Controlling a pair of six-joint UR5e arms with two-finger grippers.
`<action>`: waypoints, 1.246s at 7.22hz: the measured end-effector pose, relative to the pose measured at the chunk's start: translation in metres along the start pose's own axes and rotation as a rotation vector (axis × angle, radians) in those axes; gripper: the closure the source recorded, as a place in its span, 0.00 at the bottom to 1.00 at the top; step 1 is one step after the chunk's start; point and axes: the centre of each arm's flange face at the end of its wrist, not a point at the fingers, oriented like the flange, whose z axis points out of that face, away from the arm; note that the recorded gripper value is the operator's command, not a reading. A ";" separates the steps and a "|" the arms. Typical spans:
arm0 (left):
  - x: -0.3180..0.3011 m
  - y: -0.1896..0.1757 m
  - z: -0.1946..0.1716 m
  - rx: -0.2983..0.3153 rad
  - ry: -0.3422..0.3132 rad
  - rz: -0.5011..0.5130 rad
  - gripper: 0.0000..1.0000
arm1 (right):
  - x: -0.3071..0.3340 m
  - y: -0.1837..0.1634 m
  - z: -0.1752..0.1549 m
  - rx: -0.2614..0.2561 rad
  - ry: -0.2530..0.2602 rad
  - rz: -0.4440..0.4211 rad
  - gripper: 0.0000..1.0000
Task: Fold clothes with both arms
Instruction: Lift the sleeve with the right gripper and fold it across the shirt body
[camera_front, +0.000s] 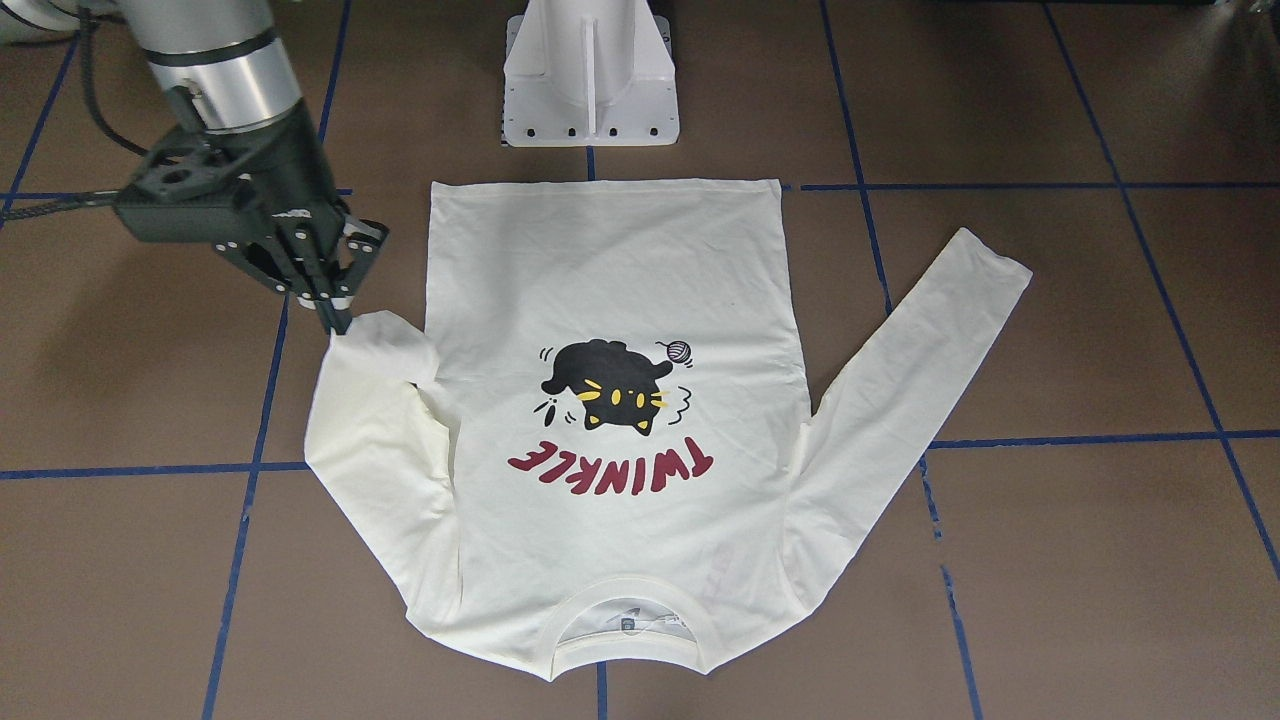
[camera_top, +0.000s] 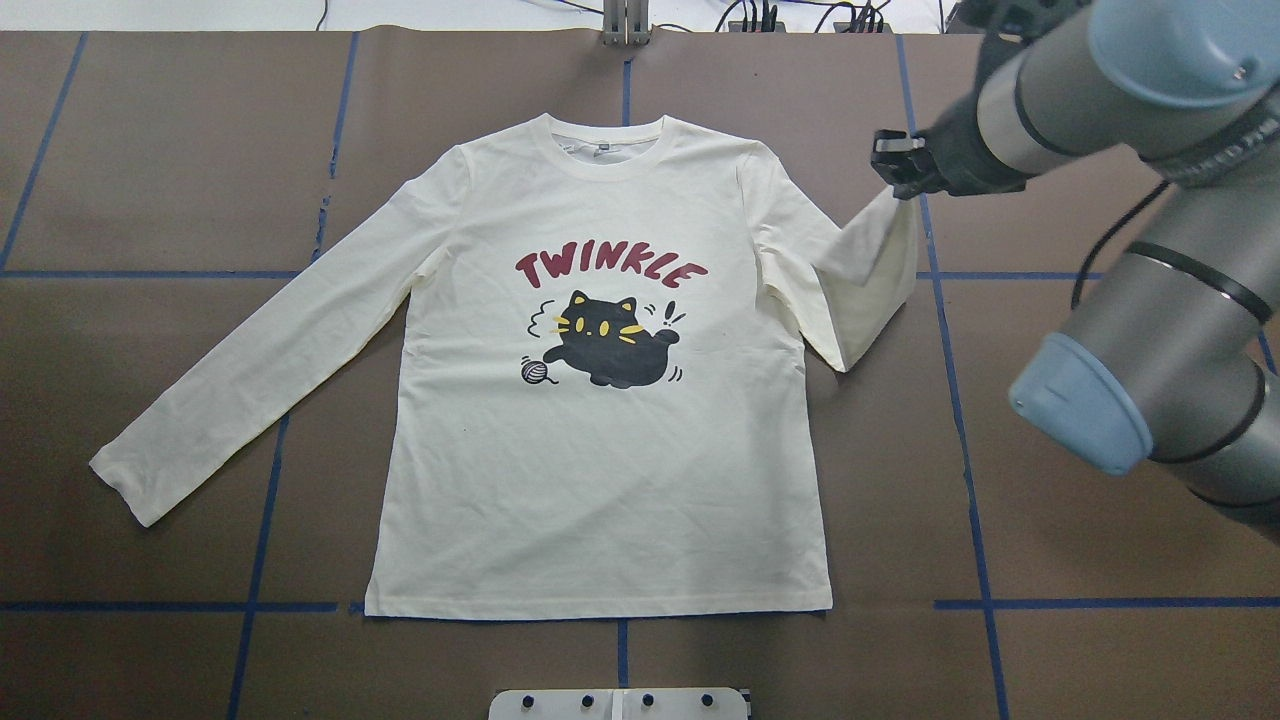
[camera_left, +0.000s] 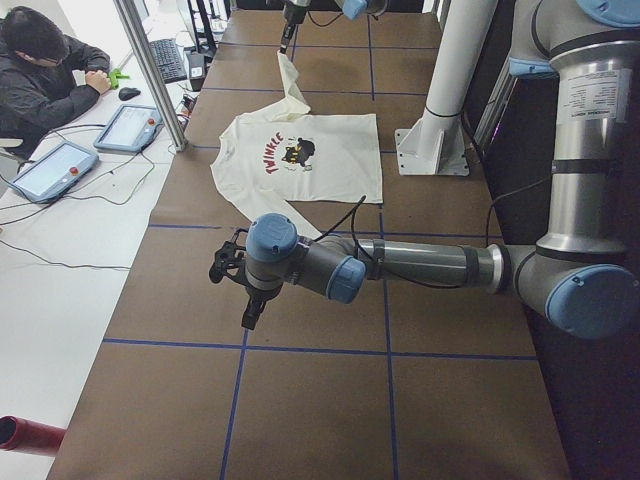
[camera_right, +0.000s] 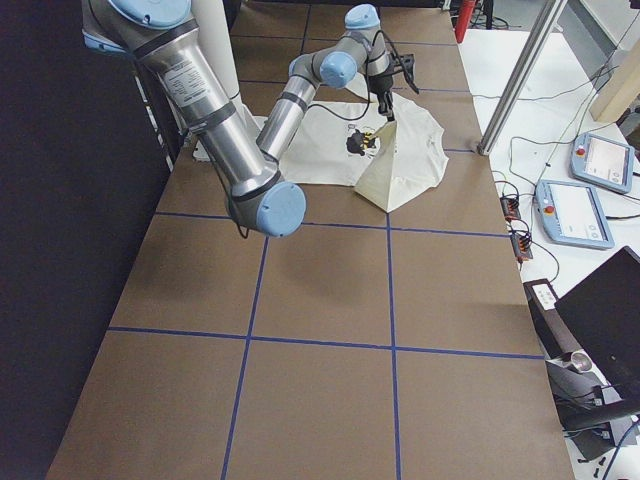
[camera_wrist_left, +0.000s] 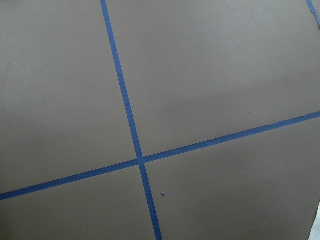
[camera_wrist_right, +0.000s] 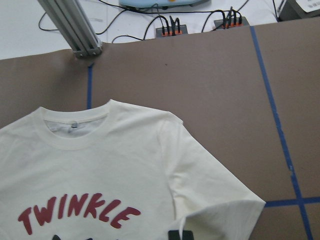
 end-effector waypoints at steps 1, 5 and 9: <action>0.000 0.000 0.000 0.001 0.000 0.001 0.00 | -0.056 -0.020 0.000 0.018 0.008 -0.016 1.00; 0.000 0.000 0.000 0.001 -0.001 0.000 0.00 | -0.221 0.037 0.112 0.098 0.036 -0.121 1.00; 0.000 0.002 0.000 -0.001 -0.001 -0.002 0.00 | -0.316 0.082 0.165 0.142 0.002 0.011 0.87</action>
